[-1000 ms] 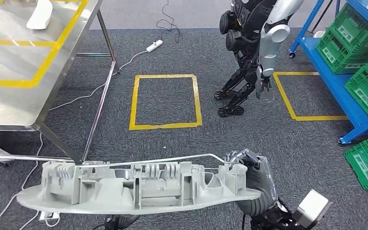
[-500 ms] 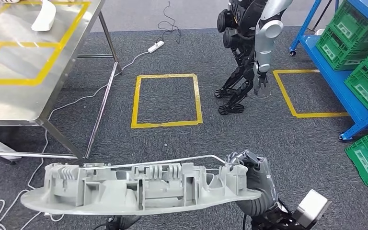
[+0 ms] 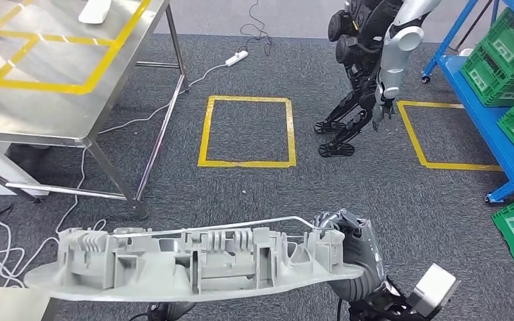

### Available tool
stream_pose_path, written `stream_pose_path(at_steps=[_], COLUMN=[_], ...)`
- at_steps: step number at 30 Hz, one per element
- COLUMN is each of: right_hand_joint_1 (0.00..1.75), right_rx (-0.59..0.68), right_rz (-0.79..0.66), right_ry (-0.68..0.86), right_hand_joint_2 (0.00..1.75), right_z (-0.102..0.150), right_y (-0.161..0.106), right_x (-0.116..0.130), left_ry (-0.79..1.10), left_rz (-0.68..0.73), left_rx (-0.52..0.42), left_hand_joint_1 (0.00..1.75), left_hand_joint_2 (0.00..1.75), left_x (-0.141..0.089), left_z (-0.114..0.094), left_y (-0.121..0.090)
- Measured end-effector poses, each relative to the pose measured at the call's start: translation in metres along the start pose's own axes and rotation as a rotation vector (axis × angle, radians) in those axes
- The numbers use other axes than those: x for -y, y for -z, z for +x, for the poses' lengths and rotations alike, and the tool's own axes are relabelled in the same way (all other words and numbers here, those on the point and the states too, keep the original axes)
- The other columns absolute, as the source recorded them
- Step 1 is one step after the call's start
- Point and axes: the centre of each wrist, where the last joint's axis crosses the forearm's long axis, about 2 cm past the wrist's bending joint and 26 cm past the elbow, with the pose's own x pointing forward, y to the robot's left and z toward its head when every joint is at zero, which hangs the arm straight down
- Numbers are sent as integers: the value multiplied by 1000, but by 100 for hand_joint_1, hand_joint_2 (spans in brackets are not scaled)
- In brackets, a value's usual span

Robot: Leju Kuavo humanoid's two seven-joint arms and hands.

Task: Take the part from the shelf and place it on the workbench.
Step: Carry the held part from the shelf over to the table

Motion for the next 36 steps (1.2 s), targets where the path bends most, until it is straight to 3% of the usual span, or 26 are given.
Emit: stream_pose_path(at_steps=[36], right_hand_joint_1=[175], right_rx=[0], right_rz=[25], right_ry=[-25], right_hand_joint_2=[175], right_z=[-1], right_y=[-2], right_x=[-1], left_ry=[43], left_rz=[7], left_rx=[-56], left_hand_joint_1=[0], left_hand_joint_2=[175], left_x=[-2], left_z=[-7], left_y=[-4])
